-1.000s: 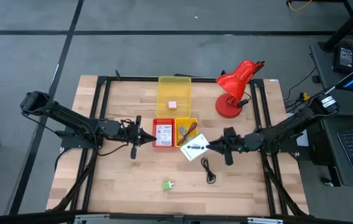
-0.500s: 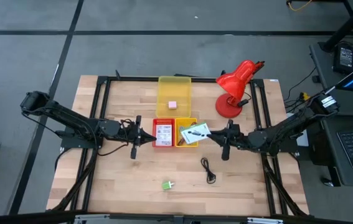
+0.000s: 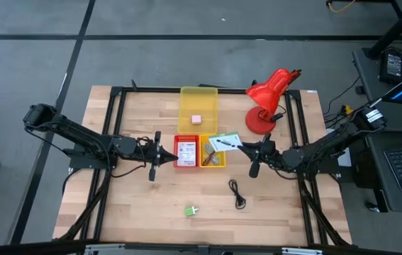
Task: Pick and place items into bin
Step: Put the card reader box into the red bin
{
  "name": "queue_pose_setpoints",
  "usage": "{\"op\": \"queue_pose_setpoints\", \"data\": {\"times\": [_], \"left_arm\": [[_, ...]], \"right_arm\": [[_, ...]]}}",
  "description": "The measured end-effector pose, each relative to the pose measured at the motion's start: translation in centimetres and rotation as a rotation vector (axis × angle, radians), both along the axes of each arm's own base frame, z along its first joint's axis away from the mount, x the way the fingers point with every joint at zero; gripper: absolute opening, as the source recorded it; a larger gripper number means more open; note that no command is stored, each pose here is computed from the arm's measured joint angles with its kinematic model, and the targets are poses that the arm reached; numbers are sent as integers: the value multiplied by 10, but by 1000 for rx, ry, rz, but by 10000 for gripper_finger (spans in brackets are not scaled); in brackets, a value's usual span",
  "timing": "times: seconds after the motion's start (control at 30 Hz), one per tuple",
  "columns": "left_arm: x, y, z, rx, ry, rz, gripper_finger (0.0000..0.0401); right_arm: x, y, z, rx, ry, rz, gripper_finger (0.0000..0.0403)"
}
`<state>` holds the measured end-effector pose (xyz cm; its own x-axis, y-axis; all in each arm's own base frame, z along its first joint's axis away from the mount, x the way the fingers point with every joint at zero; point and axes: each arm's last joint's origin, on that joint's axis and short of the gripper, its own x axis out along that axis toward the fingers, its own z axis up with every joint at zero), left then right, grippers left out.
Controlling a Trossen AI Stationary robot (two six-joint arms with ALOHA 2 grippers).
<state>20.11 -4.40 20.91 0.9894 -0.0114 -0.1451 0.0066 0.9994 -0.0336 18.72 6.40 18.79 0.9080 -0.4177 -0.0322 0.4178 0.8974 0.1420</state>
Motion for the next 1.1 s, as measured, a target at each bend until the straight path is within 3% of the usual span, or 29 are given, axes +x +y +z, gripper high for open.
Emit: {"op": "queue_pose_setpoints", "data": {"times": [0.4, 0.63, 0.77, 0.9, 1.1], "left_arm": [[0, 0, 1, -25, -10, 5, 8], [0, 2, 7, -32, -70, 65, 3], [0, 2, 7, -30, -72, 66, 2], [-4, 4, 10, 39, -73, 88, 2], [-18, 9, 16, 65, -45, 124, 2]], "right_arm": [[8, 3, -12, -85, 47, -33, 22], [18, 8, 4, -134, 35, -33, 22], [32, 13, 16, -172, 123, -30, 22], [48, 8, 28, -148, 221, -6, 22], [70, -5, 48, -151, 266, 90, 22]]}}
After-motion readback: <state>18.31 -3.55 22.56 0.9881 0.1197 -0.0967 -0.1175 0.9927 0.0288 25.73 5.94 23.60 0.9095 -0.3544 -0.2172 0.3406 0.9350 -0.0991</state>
